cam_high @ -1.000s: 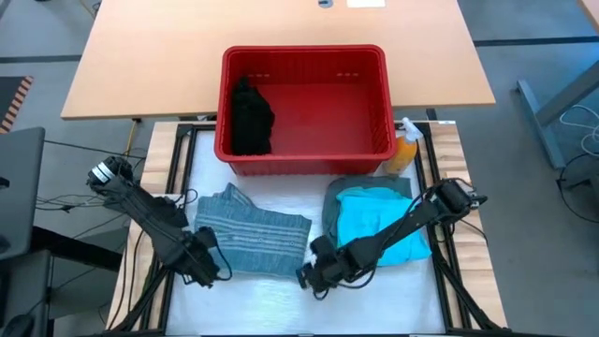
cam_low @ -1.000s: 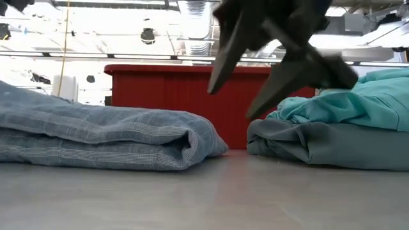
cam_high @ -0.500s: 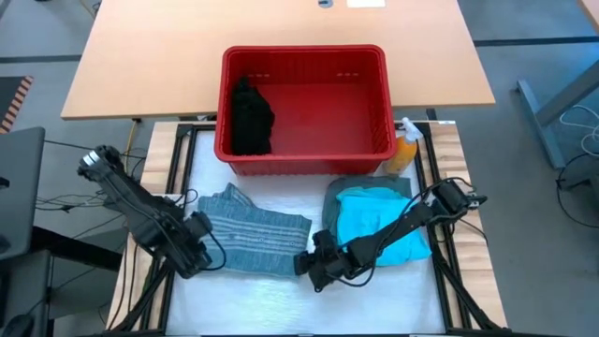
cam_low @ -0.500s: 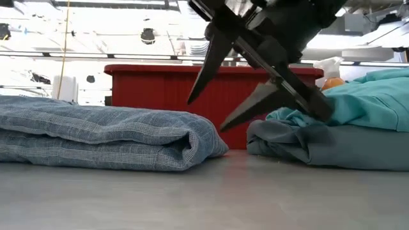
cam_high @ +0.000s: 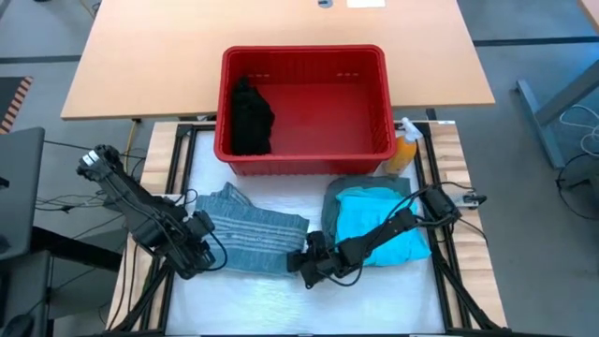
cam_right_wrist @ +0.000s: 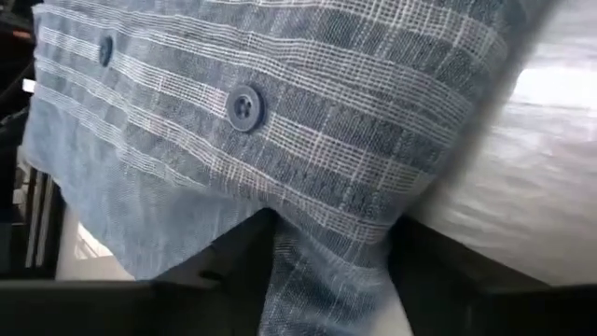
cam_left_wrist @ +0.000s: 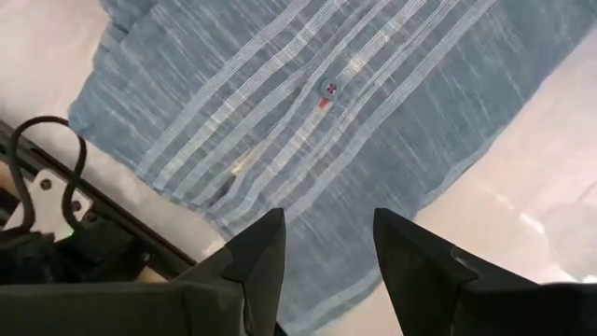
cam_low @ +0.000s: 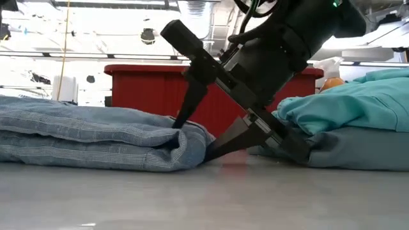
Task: Fold Laundry from Bin
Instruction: Fold the blue shirt
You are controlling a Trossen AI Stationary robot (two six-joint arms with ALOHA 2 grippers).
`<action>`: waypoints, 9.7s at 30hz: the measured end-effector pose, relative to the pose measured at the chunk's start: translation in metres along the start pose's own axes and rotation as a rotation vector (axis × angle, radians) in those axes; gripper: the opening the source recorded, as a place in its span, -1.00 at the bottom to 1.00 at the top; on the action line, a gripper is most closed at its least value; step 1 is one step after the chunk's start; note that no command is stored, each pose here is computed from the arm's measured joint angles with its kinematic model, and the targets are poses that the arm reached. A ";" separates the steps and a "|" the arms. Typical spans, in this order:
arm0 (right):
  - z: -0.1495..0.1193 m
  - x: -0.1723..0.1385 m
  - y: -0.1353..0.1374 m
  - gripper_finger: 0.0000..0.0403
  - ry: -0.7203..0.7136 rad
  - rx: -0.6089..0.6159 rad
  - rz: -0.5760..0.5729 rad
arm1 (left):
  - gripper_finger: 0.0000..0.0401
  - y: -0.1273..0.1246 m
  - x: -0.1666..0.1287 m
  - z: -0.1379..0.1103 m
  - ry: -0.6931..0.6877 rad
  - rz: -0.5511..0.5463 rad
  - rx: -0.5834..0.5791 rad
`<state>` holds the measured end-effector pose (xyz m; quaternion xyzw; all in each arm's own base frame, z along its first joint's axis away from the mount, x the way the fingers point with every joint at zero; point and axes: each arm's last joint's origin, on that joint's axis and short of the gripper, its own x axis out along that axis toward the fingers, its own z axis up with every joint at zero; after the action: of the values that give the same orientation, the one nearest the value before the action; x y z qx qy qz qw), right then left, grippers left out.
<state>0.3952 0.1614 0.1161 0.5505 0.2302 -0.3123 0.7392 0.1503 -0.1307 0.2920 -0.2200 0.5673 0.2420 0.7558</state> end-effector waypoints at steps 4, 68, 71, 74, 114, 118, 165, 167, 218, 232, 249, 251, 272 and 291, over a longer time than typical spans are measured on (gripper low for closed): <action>0.002 -0.002 0.001 -0.38 -0.025 -0.086 -0.004 | -0.22 -0.003 0.007 0.000 -0.054 -0.015 0.039; -0.029 -0.067 0.023 0.12 0.330 -0.269 -0.135 | -0.95 -0.032 0.252 0.222 -0.188 -0.402 0.757; -0.051 -0.081 0.015 0.12 0.226 -0.075 -0.144 | -0.98 -0.032 0.252 0.222 -0.182 -0.408 0.746; -0.070 -0.082 0.005 0.12 0.111 0.062 -0.105 | -0.99 -0.032 0.252 0.222 -0.179 -0.420 0.739; -0.081 -0.025 0.008 -0.89 0.172 -0.060 -0.046 | -0.21 -0.040 0.230 0.223 -0.234 -0.539 0.723; -0.083 -0.027 0.007 -0.89 0.176 -0.068 -0.048 | 0.08 -0.041 0.229 0.224 -0.239 -0.566 0.686; -0.084 -0.030 0.004 -0.87 0.223 -0.141 -0.082 | -0.12 -0.067 0.251 0.195 -0.212 -0.439 0.861; -0.081 -0.035 0.004 -0.87 0.227 -0.156 -0.112 | -0.42 -0.067 0.250 0.195 -0.206 -0.456 0.854; 0.039 -0.179 0.077 -0.31 0.456 -0.786 0.182 | -1.00 0.000 0.033 0.130 -0.786 -0.575 0.724; 0.089 -0.157 0.099 0.42 0.156 -0.786 0.248 | -1.00 -0.011 0.029 0.118 -0.805 -0.584 0.746; 0.084 -0.125 0.094 0.43 0.122 -0.863 0.236 | -1.00 -0.014 0.027 0.116 -0.825 -0.587 0.739; 0.082 -0.120 0.095 0.42 0.121 -0.887 0.256 | -1.00 -0.014 0.027 0.116 -0.825 -0.586 0.740; 0.074 -0.116 0.089 -0.78 0.189 -0.837 0.218 | -0.38 -0.003 0.013 0.114 -0.817 -0.540 0.652; 0.077 -0.114 0.072 -0.76 0.251 -0.652 0.018 | -0.42 0.011 0.092 0.029 -0.411 -0.914 0.606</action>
<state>0.3666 0.1252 0.2645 0.3217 0.4020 -0.1460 0.8447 0.1879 -0.0939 0.2108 -0.1647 0.3004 -0.2440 0.9073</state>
